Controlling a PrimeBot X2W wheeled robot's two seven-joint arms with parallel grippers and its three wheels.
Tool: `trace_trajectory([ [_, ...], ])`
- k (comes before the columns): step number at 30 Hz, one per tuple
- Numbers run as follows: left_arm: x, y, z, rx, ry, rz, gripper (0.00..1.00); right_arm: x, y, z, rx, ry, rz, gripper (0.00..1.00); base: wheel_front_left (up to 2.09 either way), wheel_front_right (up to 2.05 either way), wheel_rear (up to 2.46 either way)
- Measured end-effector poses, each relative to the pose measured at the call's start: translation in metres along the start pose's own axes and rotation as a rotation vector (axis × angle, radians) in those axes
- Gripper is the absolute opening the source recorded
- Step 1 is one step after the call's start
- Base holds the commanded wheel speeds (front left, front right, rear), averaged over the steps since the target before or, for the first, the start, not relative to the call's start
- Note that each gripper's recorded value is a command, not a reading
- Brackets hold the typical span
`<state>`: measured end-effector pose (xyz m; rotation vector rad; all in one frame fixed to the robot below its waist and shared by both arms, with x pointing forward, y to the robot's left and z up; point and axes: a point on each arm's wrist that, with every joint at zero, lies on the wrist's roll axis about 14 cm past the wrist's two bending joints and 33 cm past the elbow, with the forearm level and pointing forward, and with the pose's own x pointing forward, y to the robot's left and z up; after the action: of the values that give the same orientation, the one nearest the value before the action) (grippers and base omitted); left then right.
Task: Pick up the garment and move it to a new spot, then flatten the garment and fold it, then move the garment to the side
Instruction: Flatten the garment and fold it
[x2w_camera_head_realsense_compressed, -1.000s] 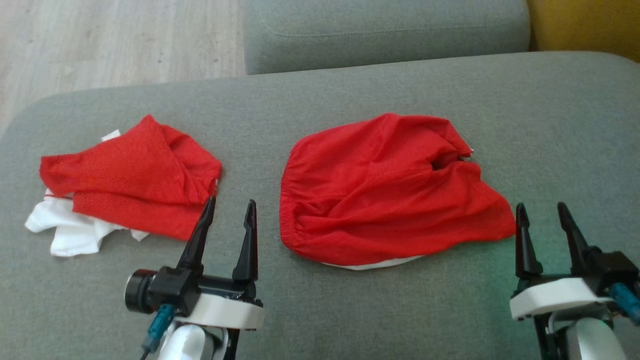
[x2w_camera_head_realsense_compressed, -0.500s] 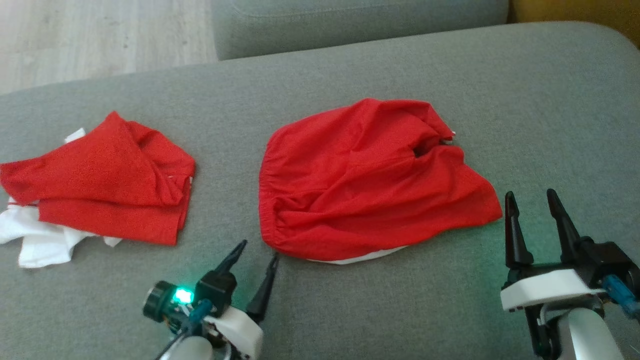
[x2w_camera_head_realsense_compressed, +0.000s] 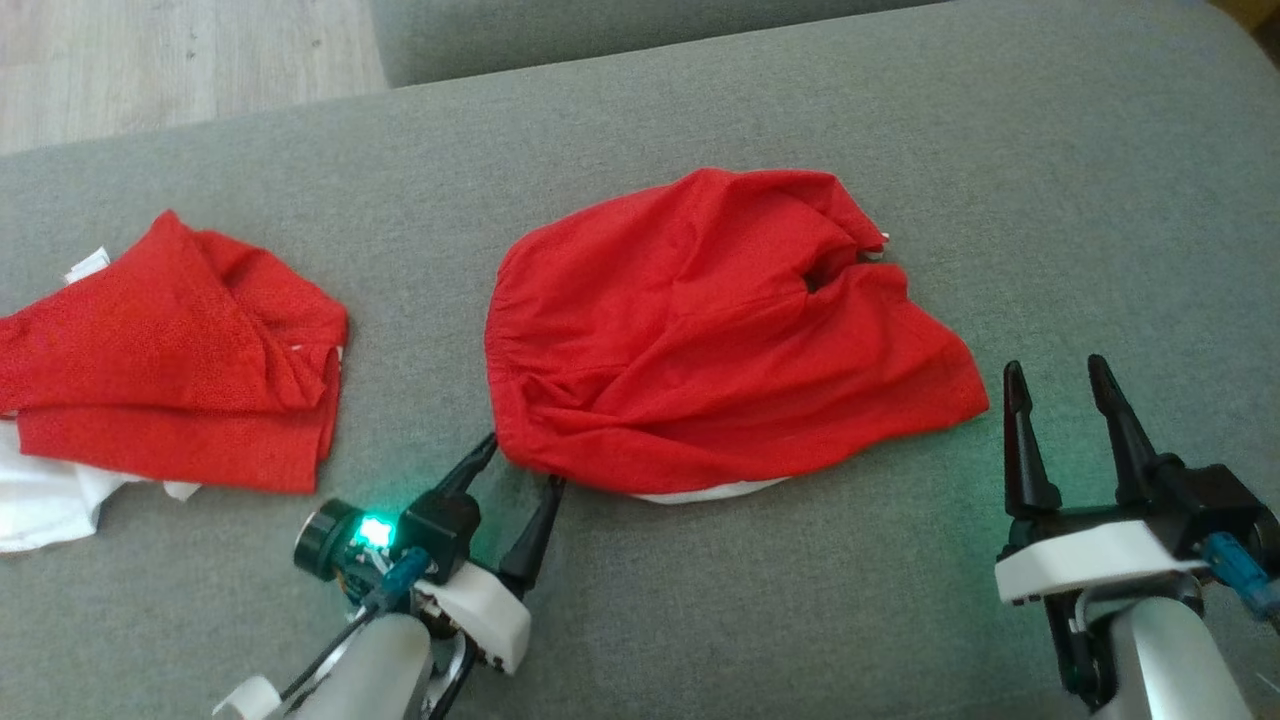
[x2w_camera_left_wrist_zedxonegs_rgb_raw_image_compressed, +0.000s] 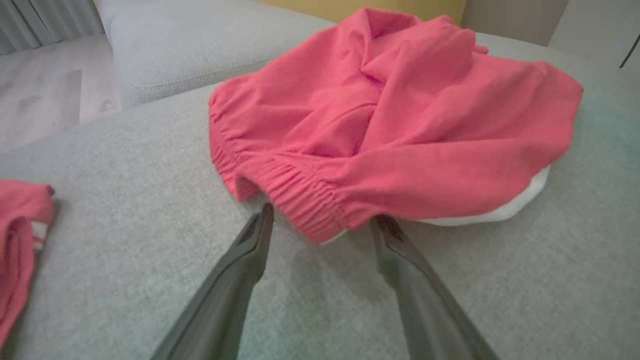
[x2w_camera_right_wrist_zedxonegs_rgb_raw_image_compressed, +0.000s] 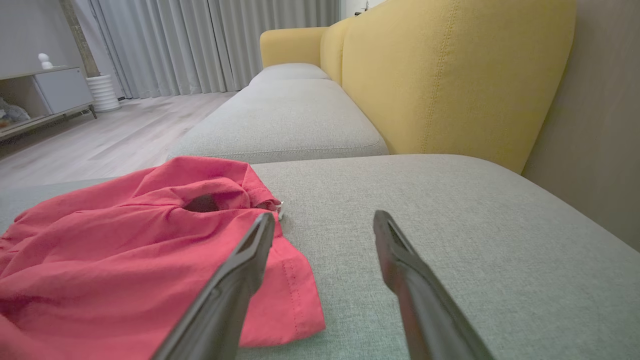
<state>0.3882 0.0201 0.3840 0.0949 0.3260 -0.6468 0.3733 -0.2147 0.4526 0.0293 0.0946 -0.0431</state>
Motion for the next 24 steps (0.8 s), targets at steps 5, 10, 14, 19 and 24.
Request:
trace_trajectory([
  [5, 0.004, -0.001, 0.008, -0.004, -0.027, -0.012, 1.0, 0.0, -0.001, 0.0, -0.001, 0.0, -0.004, 1.0, 0.0, 0.0, 0.0],
  [10, 0.004, -0.003, 0.013, -0.003, -0.046, -0.016, 1.0, 0.0, -0.002, 0.002, 0.002, -0.005, -0.005, 1.0, 0.0, 0.0, 0.0],
  [14, 0.005, -0.008, 0.015, -0.008, -0.053, -0.032, 0.0, 0.0, -0.002, 0.001, 0.008, -0.004, -0.006, 1.0, 0.0, 0.0, 0.0],
  [19, 0.004, -0.009, 0.02, -0.01, -0.071, -0.036, 0.0, 0.001, 0.0, 0.0, 0.009, -0.002, -0.002, 1.0, 0.0, 0.0, 0.0],
  [24, -0.001, 0.0, 0.032, 0.0, -0.107, -0.014, 0.0, -0.001, 0.001, -0.01, 0.005, 0.032, 0.001, 1.0, 0.0, 0.0, 0.0],
])
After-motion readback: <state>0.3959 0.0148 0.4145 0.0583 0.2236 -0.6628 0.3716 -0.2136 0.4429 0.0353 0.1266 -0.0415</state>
